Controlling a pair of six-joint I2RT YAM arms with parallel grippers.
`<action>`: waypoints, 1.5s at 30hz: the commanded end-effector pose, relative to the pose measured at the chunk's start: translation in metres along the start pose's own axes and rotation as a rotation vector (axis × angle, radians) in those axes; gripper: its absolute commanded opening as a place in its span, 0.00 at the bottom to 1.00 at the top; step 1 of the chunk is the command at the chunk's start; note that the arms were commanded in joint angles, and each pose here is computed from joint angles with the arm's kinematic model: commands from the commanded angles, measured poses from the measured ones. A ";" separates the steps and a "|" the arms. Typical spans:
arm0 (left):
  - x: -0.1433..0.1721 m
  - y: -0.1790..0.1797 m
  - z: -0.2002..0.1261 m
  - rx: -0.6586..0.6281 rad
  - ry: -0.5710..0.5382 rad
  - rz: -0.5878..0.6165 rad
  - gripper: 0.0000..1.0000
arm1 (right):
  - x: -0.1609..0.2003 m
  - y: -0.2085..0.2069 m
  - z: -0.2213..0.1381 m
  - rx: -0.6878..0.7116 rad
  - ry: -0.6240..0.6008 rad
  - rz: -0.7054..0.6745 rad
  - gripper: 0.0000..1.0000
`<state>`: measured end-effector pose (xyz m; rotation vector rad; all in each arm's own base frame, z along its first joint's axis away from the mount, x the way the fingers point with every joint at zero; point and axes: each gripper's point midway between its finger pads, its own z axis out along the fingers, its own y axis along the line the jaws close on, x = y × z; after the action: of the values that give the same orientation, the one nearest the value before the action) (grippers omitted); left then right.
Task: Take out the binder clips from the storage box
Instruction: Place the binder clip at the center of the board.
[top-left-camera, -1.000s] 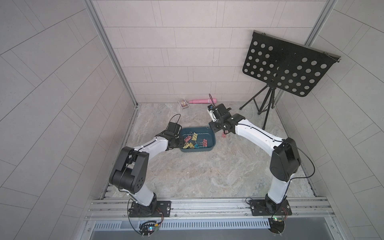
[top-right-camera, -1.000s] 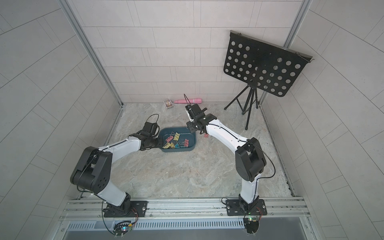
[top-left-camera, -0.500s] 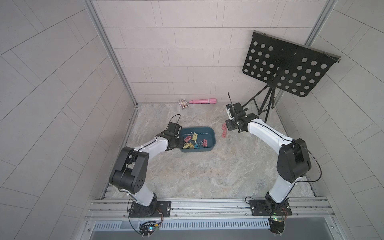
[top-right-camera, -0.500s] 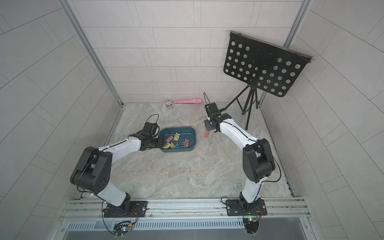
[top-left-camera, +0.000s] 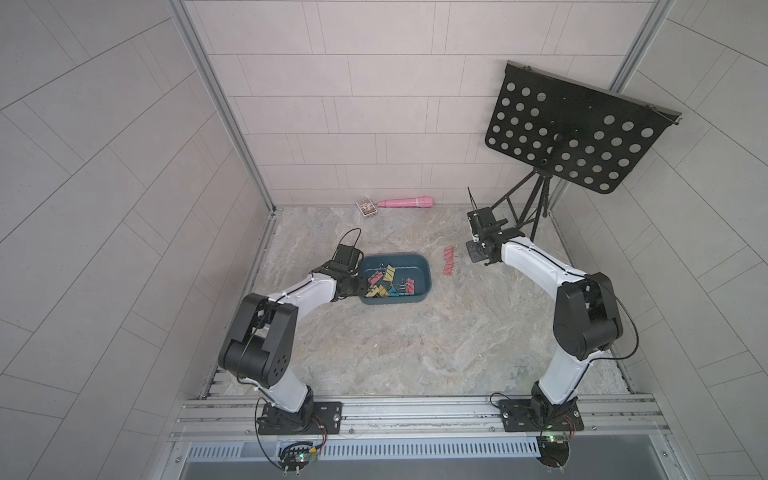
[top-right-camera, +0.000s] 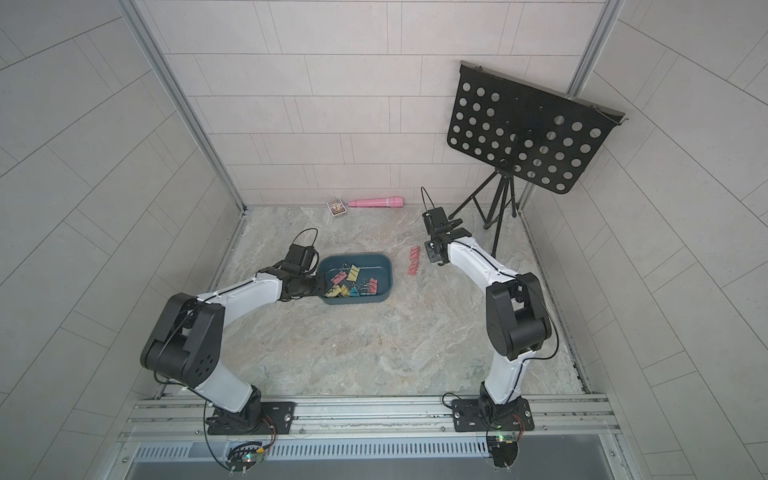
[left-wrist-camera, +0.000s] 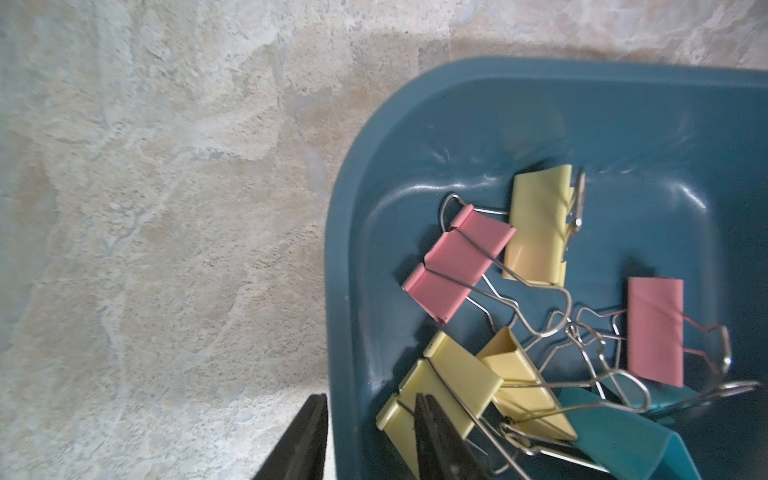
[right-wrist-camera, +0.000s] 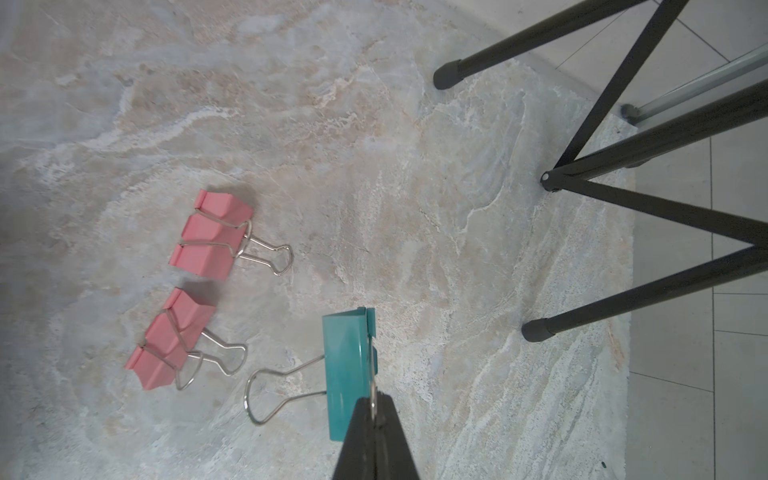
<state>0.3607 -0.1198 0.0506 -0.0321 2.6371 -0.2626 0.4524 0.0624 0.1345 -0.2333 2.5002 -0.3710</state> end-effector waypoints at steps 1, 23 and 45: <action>-0.001 0.003 -0.005 -0.004 -0.012 0.004 0.43 | 0.000 -0.008 0.012 0.051 0.014 -0.002 0.00; 0.000 0.004 -0.006 -0.005 -0.015 0.000 0.43 | 0.002 -0.007 0.061 0.121 0.080 -0.013 0.00; 0.002 0.006 0.000 -0.012 0.003 -0.002 0.43 | 0.003 -0.006 0.084 0.163 0.103 -0.032 0.00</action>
<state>0.3591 -0.1175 0.0494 -0.0379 2.6401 -0.2595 0.4949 0.0433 0.0655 -0.2047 2.5638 -0.5837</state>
